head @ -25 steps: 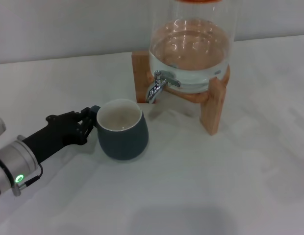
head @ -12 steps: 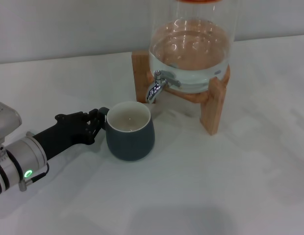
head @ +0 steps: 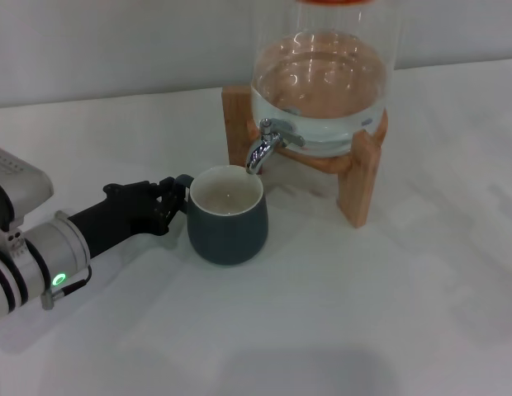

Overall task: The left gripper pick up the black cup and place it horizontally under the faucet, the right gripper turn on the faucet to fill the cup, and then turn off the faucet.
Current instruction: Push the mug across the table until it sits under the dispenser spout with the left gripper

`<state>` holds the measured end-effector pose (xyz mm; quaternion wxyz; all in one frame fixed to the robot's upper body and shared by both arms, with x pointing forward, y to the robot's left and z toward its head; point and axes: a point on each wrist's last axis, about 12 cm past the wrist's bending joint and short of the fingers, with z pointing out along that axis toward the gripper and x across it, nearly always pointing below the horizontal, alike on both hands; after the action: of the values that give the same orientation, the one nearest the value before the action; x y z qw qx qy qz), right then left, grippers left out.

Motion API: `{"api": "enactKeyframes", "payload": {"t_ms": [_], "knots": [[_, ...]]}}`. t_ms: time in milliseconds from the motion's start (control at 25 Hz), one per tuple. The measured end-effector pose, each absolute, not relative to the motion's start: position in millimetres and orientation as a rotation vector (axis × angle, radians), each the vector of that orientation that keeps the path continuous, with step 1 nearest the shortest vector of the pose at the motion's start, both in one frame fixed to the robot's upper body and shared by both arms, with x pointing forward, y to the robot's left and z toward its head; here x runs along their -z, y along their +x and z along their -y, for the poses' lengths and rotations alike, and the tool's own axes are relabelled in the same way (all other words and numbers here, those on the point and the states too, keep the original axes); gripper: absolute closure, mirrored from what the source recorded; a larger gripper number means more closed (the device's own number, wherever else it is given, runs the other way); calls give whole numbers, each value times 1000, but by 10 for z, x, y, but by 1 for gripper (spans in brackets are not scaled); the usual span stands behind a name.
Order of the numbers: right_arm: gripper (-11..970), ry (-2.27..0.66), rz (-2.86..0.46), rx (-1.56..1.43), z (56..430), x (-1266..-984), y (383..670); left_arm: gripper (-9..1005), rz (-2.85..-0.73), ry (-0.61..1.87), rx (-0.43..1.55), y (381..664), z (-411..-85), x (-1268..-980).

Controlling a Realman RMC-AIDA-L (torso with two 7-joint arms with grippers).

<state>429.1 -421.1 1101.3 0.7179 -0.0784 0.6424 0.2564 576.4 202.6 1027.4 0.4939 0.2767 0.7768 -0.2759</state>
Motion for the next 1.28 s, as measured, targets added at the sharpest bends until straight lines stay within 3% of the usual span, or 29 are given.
{"api": "enactKeyframes", "payload": {"t_ms": [1280], "knots": [[270, -179, -1413, -564, 4203, -11023, 4320, 857, -1891, 768, 616, 6012, -1786, -10422]]}}
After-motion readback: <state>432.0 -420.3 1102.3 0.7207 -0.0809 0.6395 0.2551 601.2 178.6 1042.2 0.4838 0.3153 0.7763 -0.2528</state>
